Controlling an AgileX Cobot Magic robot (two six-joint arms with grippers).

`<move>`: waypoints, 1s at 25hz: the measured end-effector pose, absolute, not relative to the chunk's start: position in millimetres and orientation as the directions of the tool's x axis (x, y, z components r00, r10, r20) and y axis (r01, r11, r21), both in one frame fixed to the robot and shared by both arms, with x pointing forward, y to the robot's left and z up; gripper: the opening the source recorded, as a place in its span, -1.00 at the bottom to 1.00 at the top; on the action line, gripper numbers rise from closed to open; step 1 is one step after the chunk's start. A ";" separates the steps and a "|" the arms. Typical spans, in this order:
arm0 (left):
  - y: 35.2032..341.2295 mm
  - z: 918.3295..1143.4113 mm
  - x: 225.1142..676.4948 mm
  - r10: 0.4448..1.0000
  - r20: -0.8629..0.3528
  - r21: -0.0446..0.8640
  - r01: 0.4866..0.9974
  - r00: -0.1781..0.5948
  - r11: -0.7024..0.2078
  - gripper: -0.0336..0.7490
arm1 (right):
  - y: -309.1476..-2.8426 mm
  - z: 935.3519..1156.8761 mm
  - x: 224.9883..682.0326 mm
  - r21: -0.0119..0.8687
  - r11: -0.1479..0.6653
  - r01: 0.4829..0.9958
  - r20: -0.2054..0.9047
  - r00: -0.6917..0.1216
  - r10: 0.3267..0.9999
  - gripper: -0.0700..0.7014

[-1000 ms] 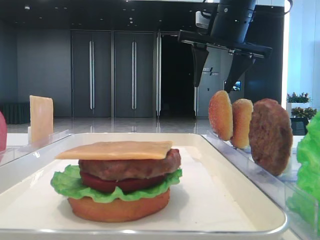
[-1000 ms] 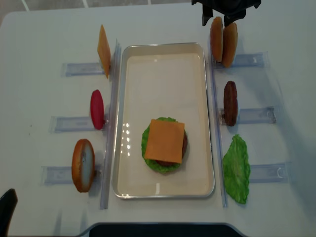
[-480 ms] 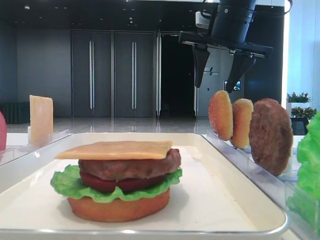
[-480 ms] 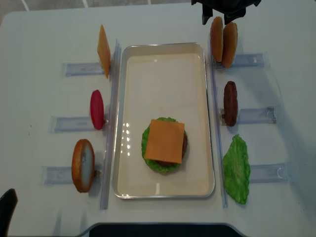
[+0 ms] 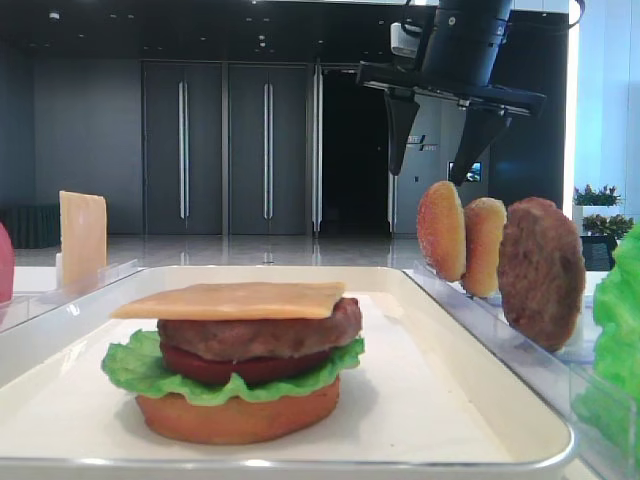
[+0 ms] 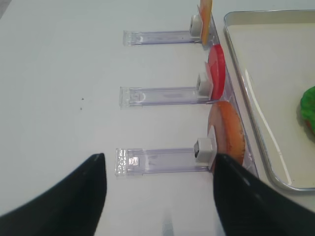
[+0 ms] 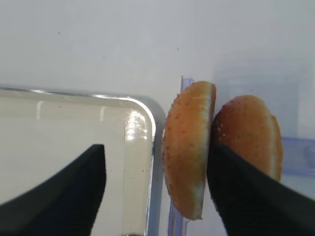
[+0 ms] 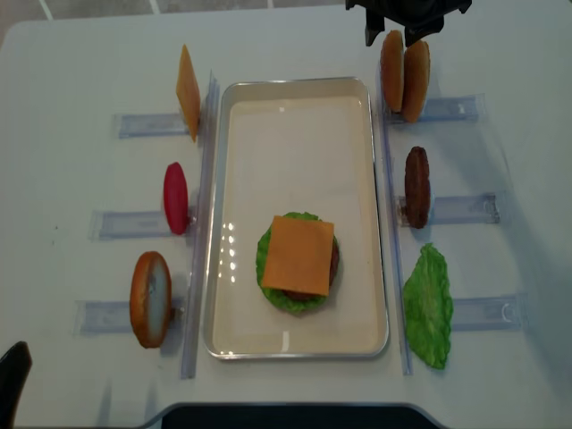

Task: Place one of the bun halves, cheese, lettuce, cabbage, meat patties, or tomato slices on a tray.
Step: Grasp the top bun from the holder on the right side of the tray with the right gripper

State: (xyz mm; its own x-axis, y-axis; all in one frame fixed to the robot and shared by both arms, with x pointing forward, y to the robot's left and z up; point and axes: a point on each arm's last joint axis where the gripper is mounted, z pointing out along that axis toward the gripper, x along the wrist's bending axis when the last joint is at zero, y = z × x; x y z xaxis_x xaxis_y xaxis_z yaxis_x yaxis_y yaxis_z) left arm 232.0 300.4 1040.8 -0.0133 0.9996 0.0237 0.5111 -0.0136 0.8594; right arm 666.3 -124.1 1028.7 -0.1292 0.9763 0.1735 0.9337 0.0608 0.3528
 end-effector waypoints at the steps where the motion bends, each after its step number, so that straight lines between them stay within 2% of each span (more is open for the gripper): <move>1: 300.4 1040.8 232.0 1.000 0.024 0.859 0.511 -0.013 -0.014 0.41 | -124.1 1028.7 666.3 0.353 0.061 0.934 0.173 -0.129 0.976 0.39; 8: 300.4 1040.8 232.0 1.000 0.024 0.859 0.511 -0.013 -0.014 0.41 | -123.6 1027.2 666.2 0.347 0.063 0.936 0.172 -0.130 0.977 0.38; 14: 300.4 1040.8 232.0 1.000 0.024 0.859 0.511 -0.013 -0.014 0.41 | -114.3 1003.6 666.6 0.278 0.081 0.957 0.170 -0.132 0.977 0.38; 19: 300.4 1040.8 232.0 1.000 0.024 0.859 0.511 -0.013 -0.014 0.41 | -112.3 1002.5 667.4 0.288 0.083 0.954 0.170 -0.136 0.976 0.37; 23: 300.4 1040.8 232.0 1.000 0.024 0.859 0.511 -0.013 -0.014 0.41 | -116.2 1002.2 669.0 0.304 0.106 0.947 0.120 -0.149 0.982 0.16; 25: 300.4 1040.8 232.0 1.000 0.024 0.859 0.511 -0.013 -0.014 0.41 | -118.1 1001.7 669.9 0.310 0.119 0.943 0.094 -0.155 0.983 -0.04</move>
